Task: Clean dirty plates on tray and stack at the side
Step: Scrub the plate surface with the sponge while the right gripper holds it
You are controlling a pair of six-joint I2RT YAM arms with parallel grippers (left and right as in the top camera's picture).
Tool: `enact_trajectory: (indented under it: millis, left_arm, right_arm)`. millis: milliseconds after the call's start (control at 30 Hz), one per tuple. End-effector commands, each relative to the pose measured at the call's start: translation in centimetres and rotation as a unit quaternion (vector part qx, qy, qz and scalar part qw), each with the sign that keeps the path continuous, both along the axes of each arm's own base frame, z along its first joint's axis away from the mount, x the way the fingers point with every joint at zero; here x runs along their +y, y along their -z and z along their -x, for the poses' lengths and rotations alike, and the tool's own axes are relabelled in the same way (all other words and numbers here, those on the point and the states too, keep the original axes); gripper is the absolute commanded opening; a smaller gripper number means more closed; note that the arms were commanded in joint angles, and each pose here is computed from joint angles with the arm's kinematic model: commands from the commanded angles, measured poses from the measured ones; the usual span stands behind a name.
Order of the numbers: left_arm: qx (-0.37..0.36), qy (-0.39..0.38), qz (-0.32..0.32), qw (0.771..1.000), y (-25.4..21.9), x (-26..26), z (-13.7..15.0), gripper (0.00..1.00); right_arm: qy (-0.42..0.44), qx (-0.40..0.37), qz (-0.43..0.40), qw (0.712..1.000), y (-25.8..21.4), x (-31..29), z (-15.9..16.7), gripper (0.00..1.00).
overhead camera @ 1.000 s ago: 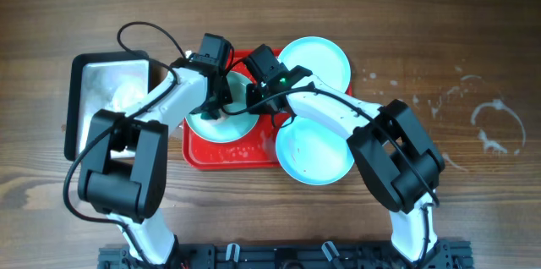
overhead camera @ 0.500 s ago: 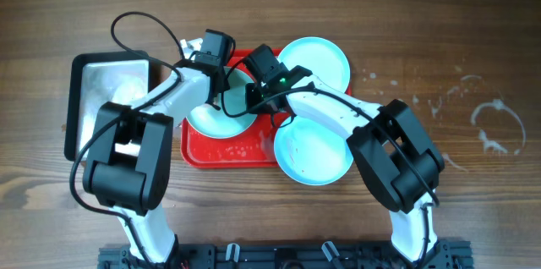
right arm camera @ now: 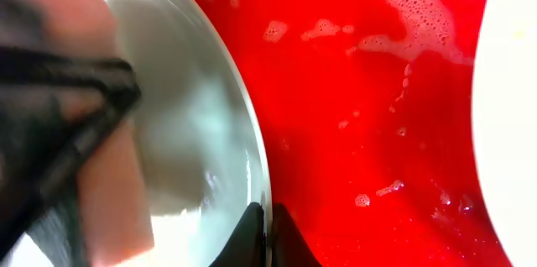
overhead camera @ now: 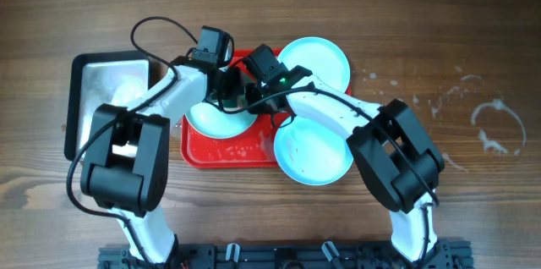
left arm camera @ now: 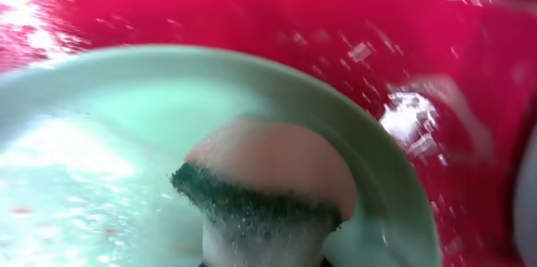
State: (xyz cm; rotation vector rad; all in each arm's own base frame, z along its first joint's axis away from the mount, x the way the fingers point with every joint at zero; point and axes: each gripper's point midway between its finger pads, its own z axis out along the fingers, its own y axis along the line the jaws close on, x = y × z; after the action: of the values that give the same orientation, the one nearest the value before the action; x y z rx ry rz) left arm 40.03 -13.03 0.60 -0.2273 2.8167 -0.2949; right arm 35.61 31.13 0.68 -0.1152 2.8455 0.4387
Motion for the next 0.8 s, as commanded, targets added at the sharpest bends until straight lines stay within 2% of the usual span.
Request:
enact_trajectory:
  millis: [0, 133, 233, 467, 500, 600, 700, 767]
  left_arm:
    - [-0.022, -0.139, -0.111, 0.984, 1.7, 5.6, -0.8, 0.04]
    - [-0.063, -0.172, -0.148, 0.972, 0.8, 7.2, -2.1, 0.04]
    - [-0.059, -0.175, -0.171, 0.968, 0.8, 8.0, -1.7, 0.04]
    - [0.077, -0.145, -0.224, 0.961, 2.3, 9.5, 4.9, 0.04]
    - [0.104, -0.137, -0.213, 0.962, 2.5, 9.1, 6.1, 0.04]
    - [0.178, -0.102, -0.101, 0.973, 3.3, 5.0, 8.5, 0.04]
    - [0.201, -0.042, 0.022, 0.978, 2.9, 0.3, 8.9, 0.04]
    - [0.194, -0.023, 0.058, 0.979, 2.6, -1.2, 8.5, 0.04]
  right_arm:
    - [-0.017, 0.011, 0.0, 1.0, 0.9, 0.5, 0.4, 0.05]
    - [-0.017, 0.011, 0.0, 1.0, 0.9, 0.5, 0.4, 0.04]
    - [-0.017, 0.01, 0.0, 1.0, 0.9, 0.5, 0.4, 0.04]
    - [-0.017, 0.009, -0.001, 1.0, 0.8, 0.5, 0.3, 0.04]
    - [-0.017, 0.009, -0.001, 1.0, 0.8, 0.5, 0.3, 0.04]
    - [-0.017, 0.009, -0.002, 1.0, 0.8, 0.5, 0.3, 0.04]
    - [-0.018, 0.01, -0.002, 1.0, 0.8, 0.5, 0.4, 0.04]
    - [-0.019, 0.012, -0.004, 1.0, 0.8, 0.6, 0.4, 0.04]
